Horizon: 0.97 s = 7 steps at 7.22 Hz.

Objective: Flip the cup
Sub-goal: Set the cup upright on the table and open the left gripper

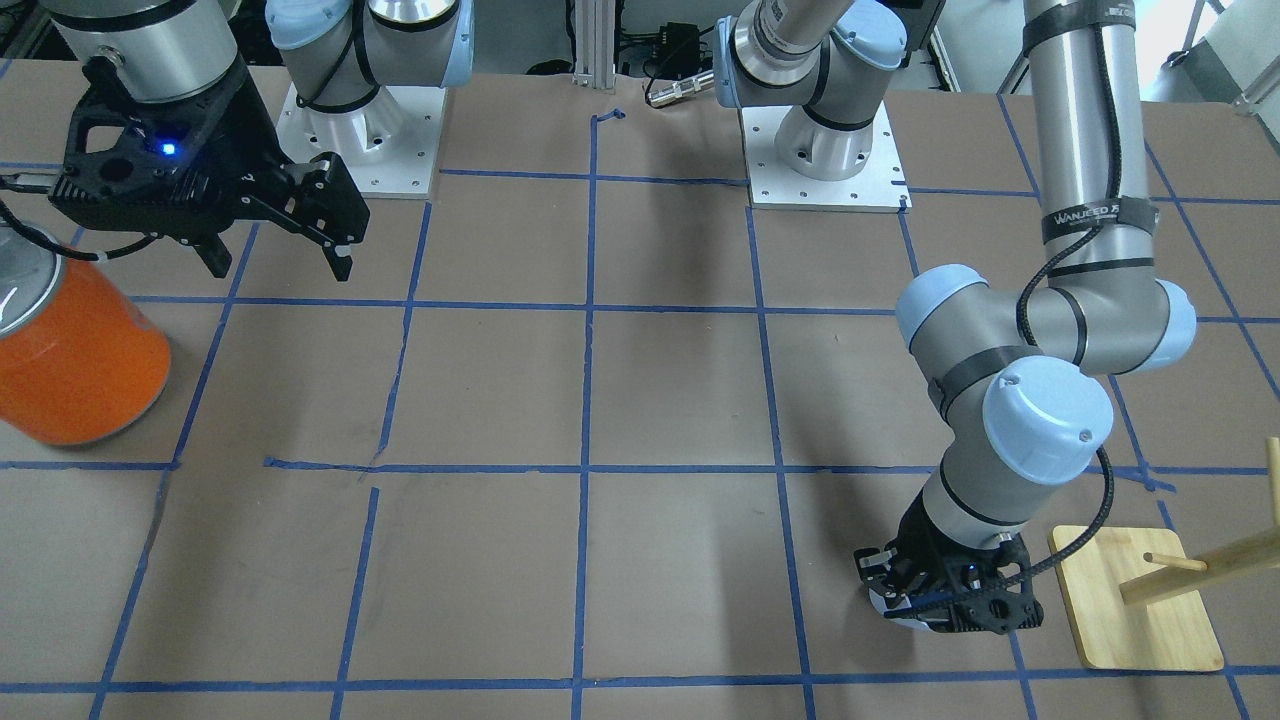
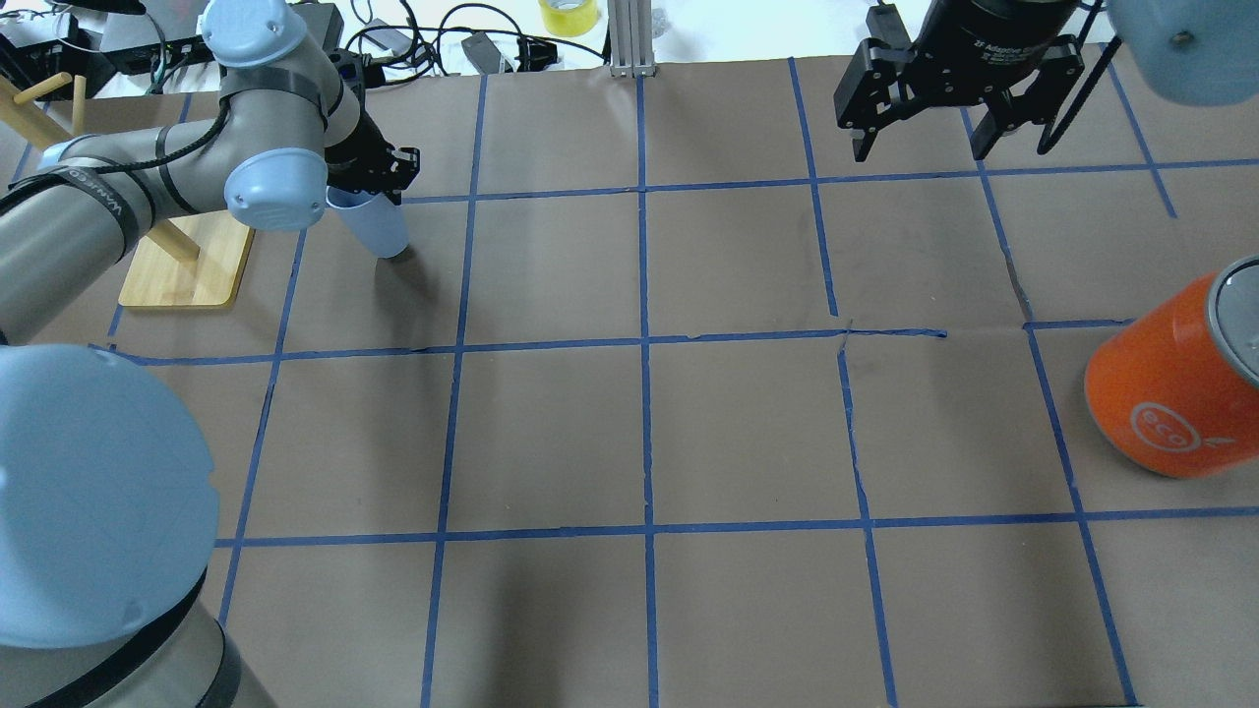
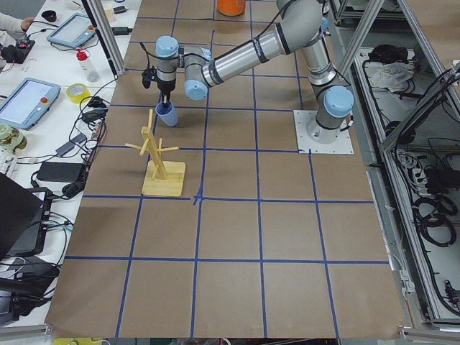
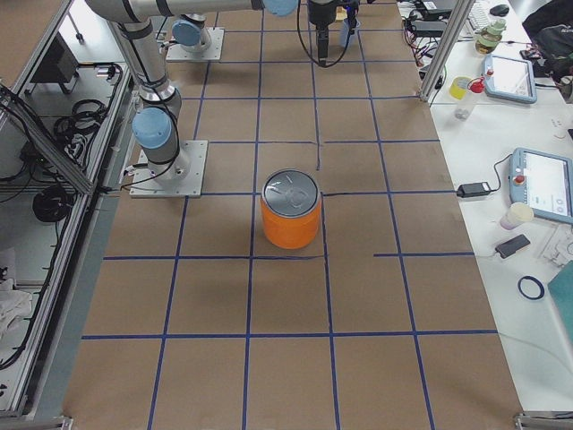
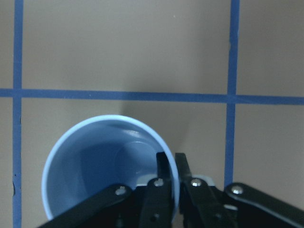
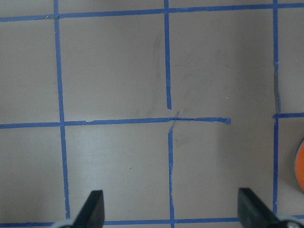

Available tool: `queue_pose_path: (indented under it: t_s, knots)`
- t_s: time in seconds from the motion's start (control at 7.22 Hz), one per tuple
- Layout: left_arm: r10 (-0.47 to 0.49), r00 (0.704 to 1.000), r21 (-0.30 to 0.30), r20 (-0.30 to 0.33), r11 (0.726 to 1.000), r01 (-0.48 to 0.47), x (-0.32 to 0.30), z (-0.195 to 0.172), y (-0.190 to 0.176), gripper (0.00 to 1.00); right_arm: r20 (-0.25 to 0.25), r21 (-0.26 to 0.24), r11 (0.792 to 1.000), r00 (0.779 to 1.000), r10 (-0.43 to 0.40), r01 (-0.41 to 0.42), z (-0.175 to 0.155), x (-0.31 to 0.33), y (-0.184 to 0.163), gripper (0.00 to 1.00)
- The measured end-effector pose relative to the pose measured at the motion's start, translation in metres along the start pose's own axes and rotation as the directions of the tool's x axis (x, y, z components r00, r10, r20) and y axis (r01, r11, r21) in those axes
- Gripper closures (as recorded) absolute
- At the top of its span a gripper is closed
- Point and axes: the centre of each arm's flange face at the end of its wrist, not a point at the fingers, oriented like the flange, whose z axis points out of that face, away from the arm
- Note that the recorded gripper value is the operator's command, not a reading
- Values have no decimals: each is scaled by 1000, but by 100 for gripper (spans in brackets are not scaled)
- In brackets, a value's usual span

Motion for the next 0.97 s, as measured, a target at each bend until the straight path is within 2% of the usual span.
queue_pose_path:
  t_s: [0.14, 0.28, 0.42, 0.55, 0.69, 0.83, 0.97]
  knots:
    - [1, 1000, 12, 16, 1000, -1, -2, 2, 3, 97, 0, -1, 1000, 1000, 0, 0, 0, 0, 0, 0]
    - [0, 1000, 17, 27, 1000, 0, -3, 3, 4, 92, 0, -1, 1000, 1000, 0, 0, 0, 0, 0, 0]
    - [-1, 999, 17, 32, 1000, 1, -4, 4, 6, 71, 0, 0, 1000, 1000, -1, 1, 0, 0, 0, 0]
    - [-2, 999, 17, 33, 1000, 1, -4, 5, 7, 56, 0, 0, 1000, 1000, -1, 1, 0, 0, 0, 0]
    - [-1, 999, 17, 34, 1000, 1, -4, 6, 8, 27, 0, 1, 1000, 1000, -2, 2, 0, 0, 0, 0]
    - [-4, 999, 19, 34, 1000, 3, -4, 6, 8, 15, 0, 0, 1000, 1000, -2, 2, 0, 0, 0, 0]
    - [-9, 999, 24, 31, 1000, 8, -3, 4, 7, 10, 0, 0, 1000, 1000, -3, 3, 0, 0, 0, 0]
